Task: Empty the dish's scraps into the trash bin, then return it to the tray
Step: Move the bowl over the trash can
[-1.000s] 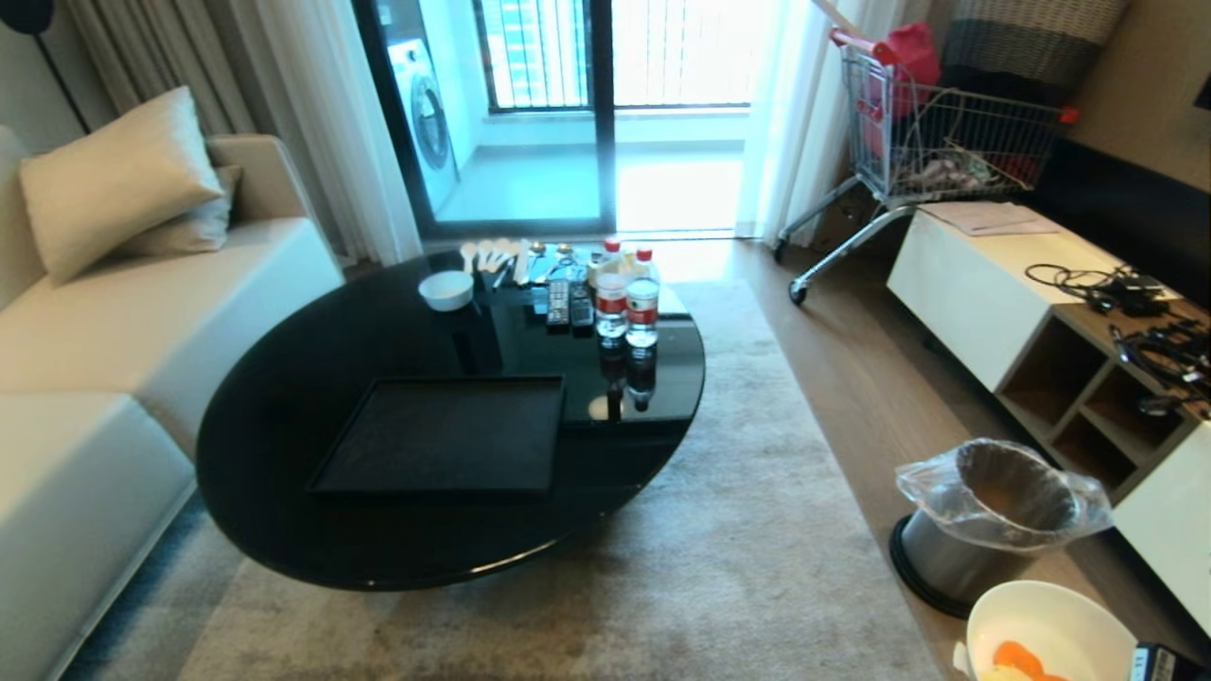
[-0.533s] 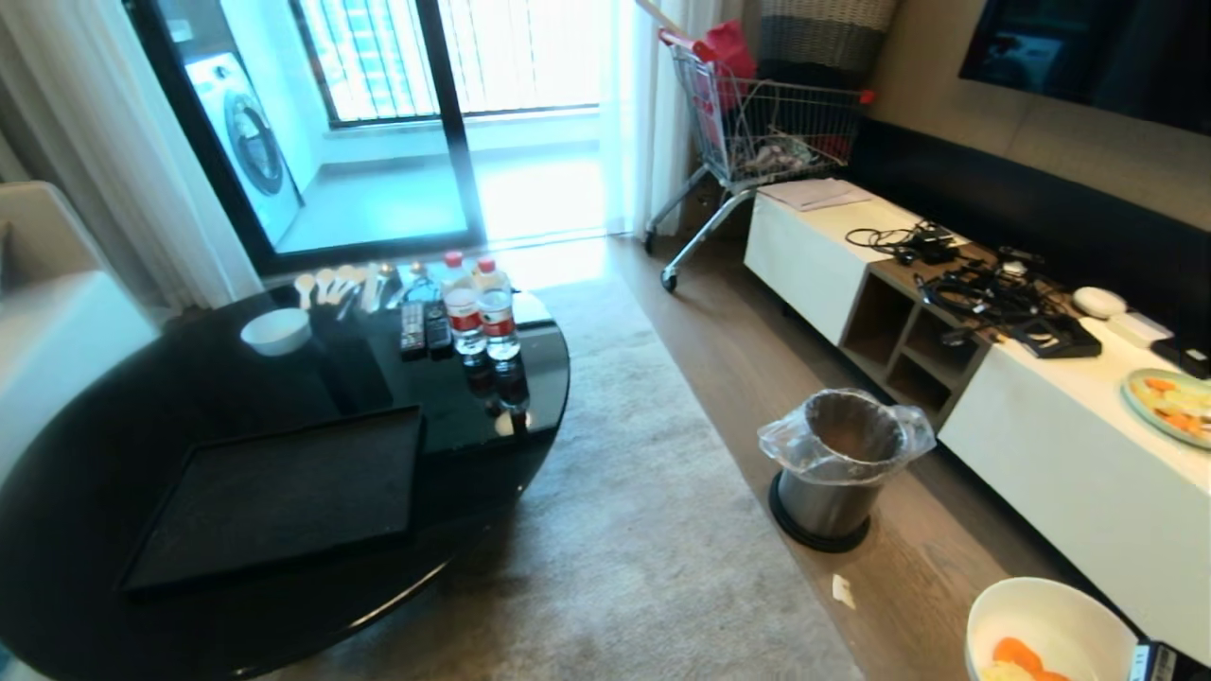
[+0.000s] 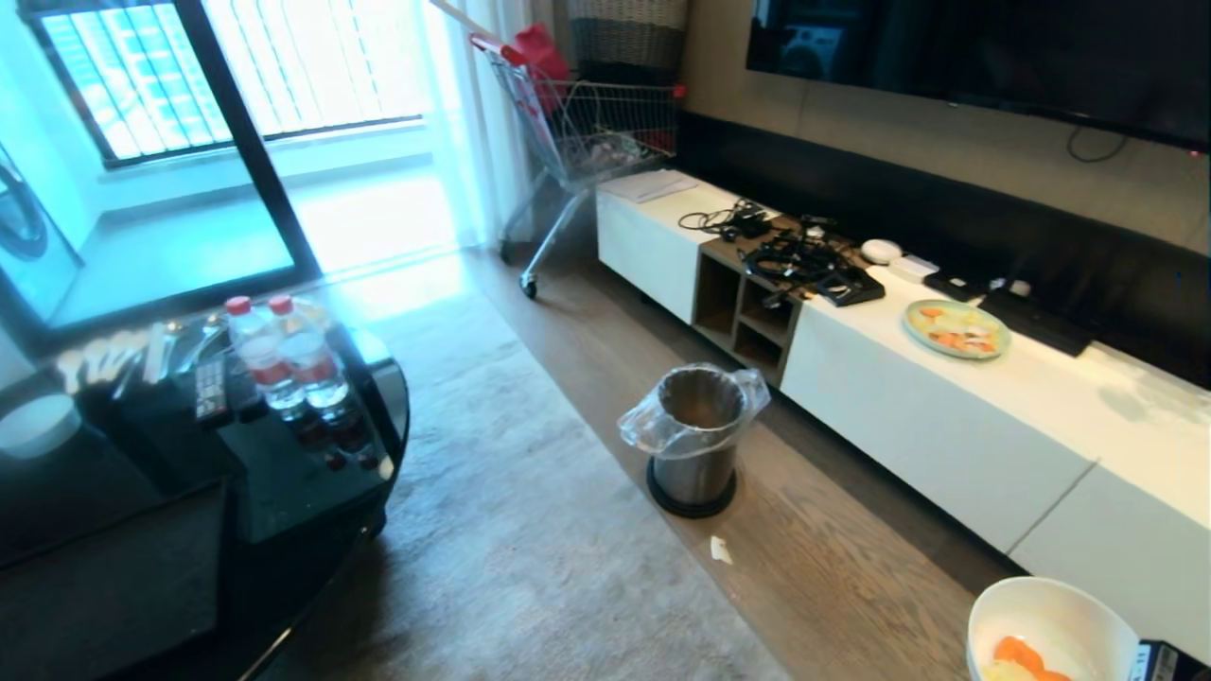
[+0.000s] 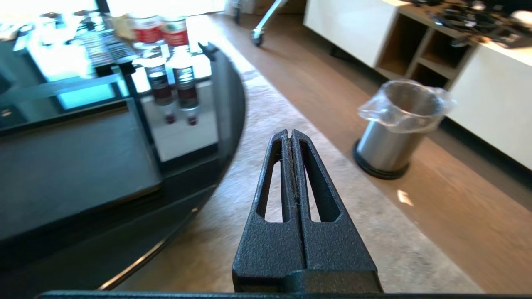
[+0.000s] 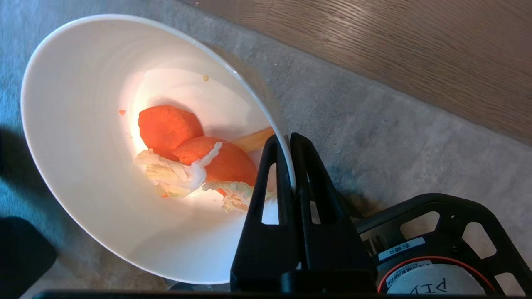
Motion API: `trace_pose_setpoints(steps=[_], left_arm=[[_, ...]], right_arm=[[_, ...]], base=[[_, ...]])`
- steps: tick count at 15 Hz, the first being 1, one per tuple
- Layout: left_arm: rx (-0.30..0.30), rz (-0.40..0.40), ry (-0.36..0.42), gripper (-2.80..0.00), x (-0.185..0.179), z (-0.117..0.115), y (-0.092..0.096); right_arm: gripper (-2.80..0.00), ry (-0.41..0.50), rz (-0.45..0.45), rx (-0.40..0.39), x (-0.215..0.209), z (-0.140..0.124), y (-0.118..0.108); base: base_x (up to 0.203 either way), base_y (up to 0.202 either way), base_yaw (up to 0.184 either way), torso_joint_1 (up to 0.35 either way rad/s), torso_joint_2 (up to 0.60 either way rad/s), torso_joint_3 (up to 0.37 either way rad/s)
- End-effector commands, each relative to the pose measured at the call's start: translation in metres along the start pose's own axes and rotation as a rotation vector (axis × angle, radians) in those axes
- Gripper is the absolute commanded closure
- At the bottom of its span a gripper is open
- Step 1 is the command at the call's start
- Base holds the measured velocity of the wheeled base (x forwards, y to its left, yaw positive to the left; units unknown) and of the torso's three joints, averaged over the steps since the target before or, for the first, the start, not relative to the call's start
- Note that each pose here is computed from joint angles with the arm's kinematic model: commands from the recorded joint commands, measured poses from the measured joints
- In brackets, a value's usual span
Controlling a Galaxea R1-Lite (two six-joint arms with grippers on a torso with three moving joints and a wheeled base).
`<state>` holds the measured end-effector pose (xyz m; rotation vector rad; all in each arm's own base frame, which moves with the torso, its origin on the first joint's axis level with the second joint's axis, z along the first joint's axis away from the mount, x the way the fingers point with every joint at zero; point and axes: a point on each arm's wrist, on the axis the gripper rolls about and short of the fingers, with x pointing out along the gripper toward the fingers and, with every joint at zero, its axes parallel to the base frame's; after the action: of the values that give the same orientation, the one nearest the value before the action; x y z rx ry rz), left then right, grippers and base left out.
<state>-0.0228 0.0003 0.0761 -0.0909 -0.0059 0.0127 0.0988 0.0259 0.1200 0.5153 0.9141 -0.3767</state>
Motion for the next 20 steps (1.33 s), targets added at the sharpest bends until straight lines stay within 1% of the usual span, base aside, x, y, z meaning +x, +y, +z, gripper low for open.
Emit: trace_pose_setpoints(steps=[1,4,9,11,20], left_arm=[[-0.001,0.001,-0.001,0.00,0.0000,0.0000,0.0000],[-0.001,0.001,-0.001,0.00,0.0000,0.0000,0.0000],[-0.001,0.001,-0.001,0.00,0.0000,0.0000,0.0000],[-0.001,0.001,-0.001,0.00,0.0000,0.0000,0.0000],[-0.001,0.001,-0.001,0.00,0.0000,0.0000,0.0000]], right_arm=[[0.00,0.000,-0.002,0.004,0.0002,-0.0001,0.0000],[0.00,0.000,-0.005,0.005,0.0004,-0.0003,-0.0004],[0.00,-0.002,-0.003,0.007,-0.0007,-0.0011,-0.0021],[0.00,0.009,-0.015,0.003,-0.0018,-0.0021,-0.0037],[0.00,0.001,-0.002,0.007,-0.0052,-0.0045,-0.0079]], base=[[0.001,0.011,-0.167,0.005,0.01,-0.001],[-0.001,0.011,-0.127,0.006,0.00,0.002],[0.000,0.000,0.000,0.000,0.00,0.000],[0.000,0.000,0.000,0.000,0.00,0.000],[0.000,0.000,0.000,0.000,0.00,0.000]])
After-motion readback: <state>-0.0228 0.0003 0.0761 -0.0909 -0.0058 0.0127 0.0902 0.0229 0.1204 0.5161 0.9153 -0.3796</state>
